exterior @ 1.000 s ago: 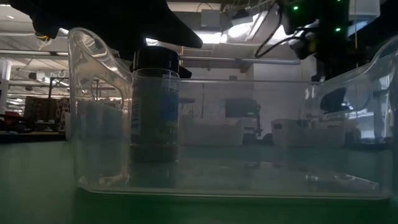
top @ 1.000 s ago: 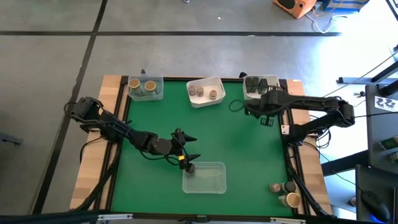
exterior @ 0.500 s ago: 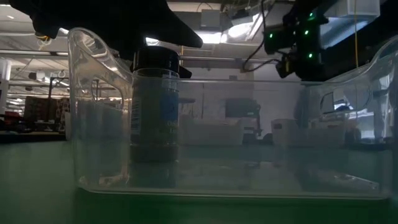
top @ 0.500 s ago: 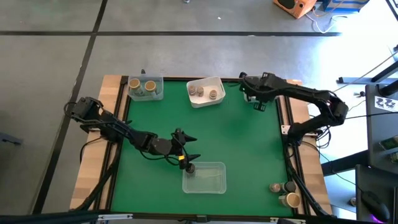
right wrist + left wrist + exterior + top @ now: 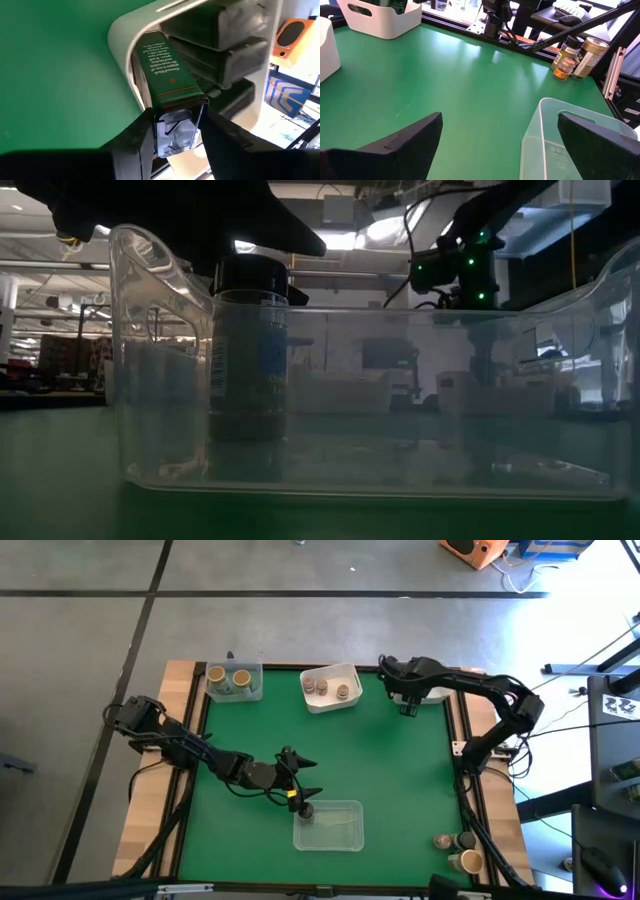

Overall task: Sort spices by type
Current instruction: Put the green seasoning can into the right white bin, then put the brown seasoning bottle into the left white bin

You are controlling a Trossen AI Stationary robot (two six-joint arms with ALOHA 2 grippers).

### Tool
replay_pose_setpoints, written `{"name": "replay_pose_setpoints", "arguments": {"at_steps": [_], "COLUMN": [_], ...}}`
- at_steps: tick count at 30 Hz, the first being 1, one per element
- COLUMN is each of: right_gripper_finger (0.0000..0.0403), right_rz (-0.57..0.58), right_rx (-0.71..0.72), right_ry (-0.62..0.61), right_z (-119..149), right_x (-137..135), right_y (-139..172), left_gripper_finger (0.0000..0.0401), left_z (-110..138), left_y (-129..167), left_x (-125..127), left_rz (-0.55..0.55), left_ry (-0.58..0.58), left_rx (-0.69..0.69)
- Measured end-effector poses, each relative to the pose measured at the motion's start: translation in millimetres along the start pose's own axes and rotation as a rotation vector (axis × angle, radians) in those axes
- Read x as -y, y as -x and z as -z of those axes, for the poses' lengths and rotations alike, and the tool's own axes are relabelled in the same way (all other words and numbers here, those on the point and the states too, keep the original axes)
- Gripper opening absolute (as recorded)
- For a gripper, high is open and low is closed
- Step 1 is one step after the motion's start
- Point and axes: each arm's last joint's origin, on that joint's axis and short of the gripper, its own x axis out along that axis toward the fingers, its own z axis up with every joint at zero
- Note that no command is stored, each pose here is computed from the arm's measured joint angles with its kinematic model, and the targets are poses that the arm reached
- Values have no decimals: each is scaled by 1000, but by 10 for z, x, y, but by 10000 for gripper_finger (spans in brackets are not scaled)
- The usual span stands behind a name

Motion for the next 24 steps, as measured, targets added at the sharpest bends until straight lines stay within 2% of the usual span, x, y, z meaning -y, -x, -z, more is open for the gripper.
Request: {"name": "replay_pose_setpoints", "arguments": {"at_steps": [9,19,24], "right_gripper_finger": [148,255,280], "right_rz": [-38,-2,2], "right_rx": [13,-7,13], "right_ry": [9,8,-19], "right_z": [-122,-65,58], "right_x": [-50,-29,3], "right_y": [-124,-72,87], "left_gripper_finger": [379,379,379], "left_z": [0,-3,-4], "left_y": [0,-4,-5], "left_x": [0,-9,-10], "left_rz": [0,-3,-4], "left_ry": [0,-5,-4], "left_rx": [0,1,2]}}
